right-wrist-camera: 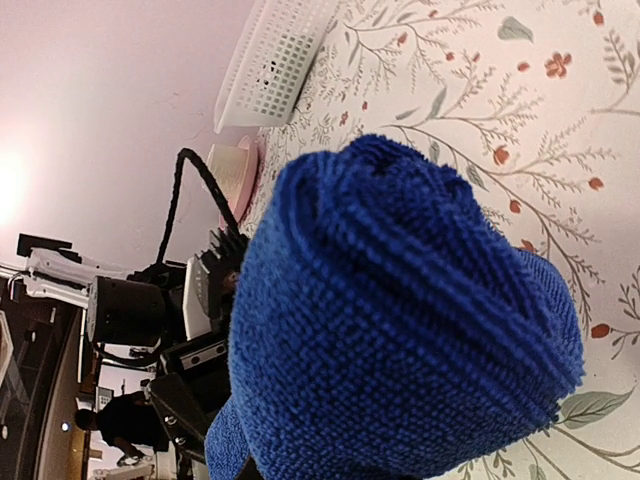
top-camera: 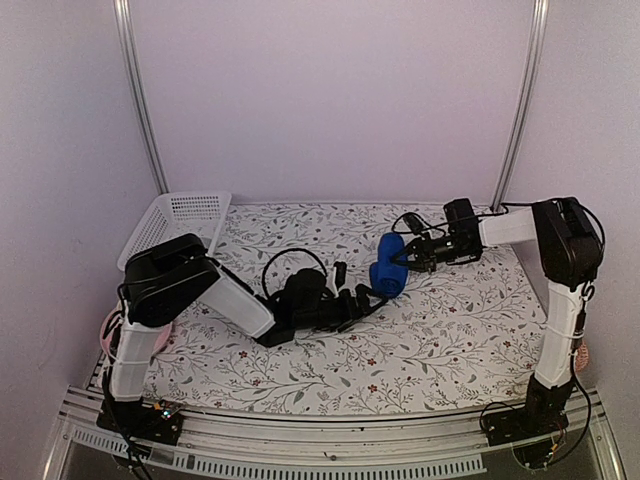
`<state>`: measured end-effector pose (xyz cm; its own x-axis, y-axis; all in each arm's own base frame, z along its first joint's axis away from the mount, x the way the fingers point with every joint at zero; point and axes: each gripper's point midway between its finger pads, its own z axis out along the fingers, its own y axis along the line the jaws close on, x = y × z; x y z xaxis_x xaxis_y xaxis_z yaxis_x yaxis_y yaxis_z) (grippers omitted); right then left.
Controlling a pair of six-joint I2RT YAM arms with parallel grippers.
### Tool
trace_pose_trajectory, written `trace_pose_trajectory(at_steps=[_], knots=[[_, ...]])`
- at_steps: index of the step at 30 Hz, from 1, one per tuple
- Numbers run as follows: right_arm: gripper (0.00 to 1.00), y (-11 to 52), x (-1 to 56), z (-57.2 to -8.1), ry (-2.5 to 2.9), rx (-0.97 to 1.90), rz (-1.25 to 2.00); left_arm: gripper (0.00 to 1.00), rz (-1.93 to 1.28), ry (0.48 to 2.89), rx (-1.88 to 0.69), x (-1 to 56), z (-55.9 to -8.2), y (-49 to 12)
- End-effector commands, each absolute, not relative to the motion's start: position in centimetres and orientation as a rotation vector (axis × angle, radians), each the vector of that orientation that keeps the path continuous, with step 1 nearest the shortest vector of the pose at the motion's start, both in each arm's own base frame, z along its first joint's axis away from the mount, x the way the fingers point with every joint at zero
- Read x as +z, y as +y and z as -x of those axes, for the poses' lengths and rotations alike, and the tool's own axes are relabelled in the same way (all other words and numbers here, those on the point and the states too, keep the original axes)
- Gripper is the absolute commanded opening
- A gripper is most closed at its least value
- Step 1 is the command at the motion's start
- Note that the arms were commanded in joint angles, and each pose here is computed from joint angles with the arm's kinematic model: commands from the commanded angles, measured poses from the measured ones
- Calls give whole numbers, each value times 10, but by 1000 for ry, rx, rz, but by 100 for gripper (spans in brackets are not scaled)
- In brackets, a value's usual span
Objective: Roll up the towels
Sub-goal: Pick up the towel from the center of the board, then pass from the right arm to the left
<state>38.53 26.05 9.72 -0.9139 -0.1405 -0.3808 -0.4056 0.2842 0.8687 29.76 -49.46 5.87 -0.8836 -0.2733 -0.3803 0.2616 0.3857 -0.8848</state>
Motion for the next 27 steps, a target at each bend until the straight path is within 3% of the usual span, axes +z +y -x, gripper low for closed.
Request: trace_pose_trajectory(at_steps=[1,11,27], knots=[[8,262,135,-387,2221,1617,633,97,-67,2164,-1374,53,-305,-465],[9,261,185,-367,2067,1542,854,97,-278,1741,-1749,125,-315,-453],[13,289,215,-320,1921,1639,1072,97,-496,1575,-1928,156,-311,-482]])
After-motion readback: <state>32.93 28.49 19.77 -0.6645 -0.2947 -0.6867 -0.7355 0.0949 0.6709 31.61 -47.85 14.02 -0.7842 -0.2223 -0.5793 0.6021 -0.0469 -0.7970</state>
